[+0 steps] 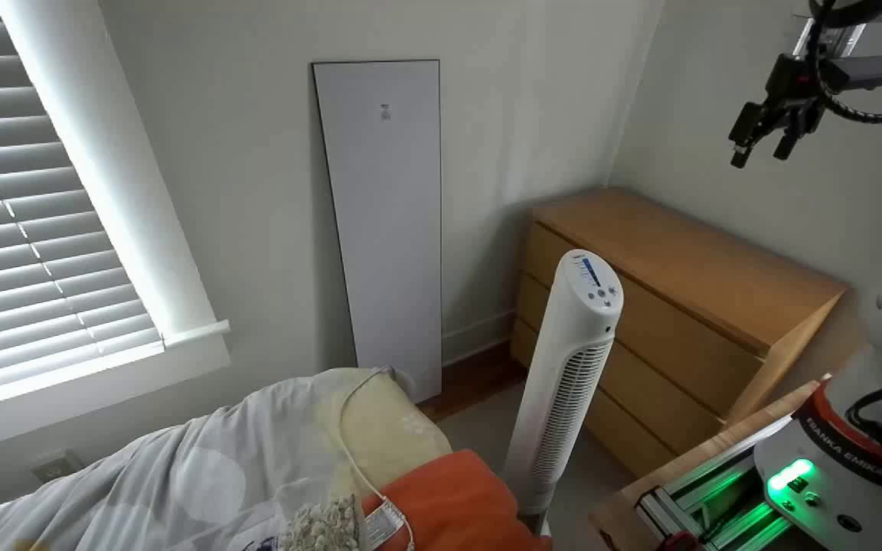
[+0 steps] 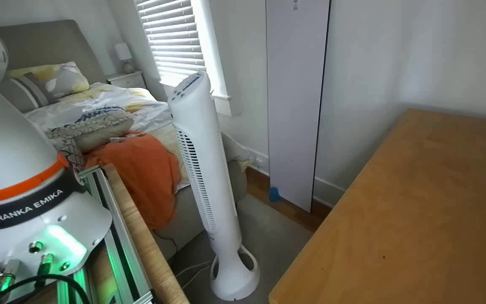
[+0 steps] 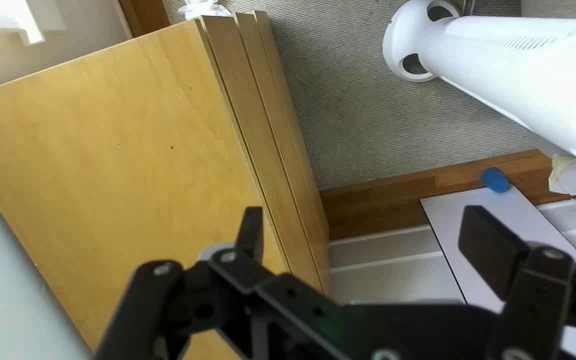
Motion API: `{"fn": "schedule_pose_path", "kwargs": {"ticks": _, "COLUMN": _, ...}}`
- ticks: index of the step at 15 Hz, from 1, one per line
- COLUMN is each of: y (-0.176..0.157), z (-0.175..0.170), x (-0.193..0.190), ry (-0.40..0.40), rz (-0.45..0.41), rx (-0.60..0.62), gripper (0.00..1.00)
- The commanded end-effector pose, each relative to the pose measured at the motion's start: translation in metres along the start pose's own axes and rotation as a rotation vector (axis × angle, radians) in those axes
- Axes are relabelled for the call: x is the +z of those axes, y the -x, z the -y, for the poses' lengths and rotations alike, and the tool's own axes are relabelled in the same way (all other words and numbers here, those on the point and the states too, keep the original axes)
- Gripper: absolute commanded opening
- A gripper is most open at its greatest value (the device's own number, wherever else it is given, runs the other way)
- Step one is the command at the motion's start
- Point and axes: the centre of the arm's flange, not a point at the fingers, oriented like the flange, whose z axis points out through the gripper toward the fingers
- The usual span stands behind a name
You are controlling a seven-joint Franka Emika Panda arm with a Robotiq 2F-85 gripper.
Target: Press a button on the air con
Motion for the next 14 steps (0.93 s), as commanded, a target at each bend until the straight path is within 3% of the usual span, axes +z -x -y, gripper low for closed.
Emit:
{"fn": "schedule_pose_path", "kwargs": {"ticks": 1, "y": 0.000, "z": 0.000, "x": 0.000, "ry": 0.000, "rz": 0.000, "rx": 0.000, "gripper": 1.00}}
{"fn": "schedule_pose_path", "kwargs": {"ticks": 13, "y": 0.000, "z": 0.000, "x": -0.001, "ry": 0.000, "rz": -0.001, "rx": 0.000, "gripper": 1.00}}
{"fn": "schedule_pose_path", "kwargs": {"ticks": 14, "y": -0.003, "z": 0.012, "x": 0.000, "ry": -0.001, "rz": -0.005, "rx": -0.033, "gripper": 1.00}}
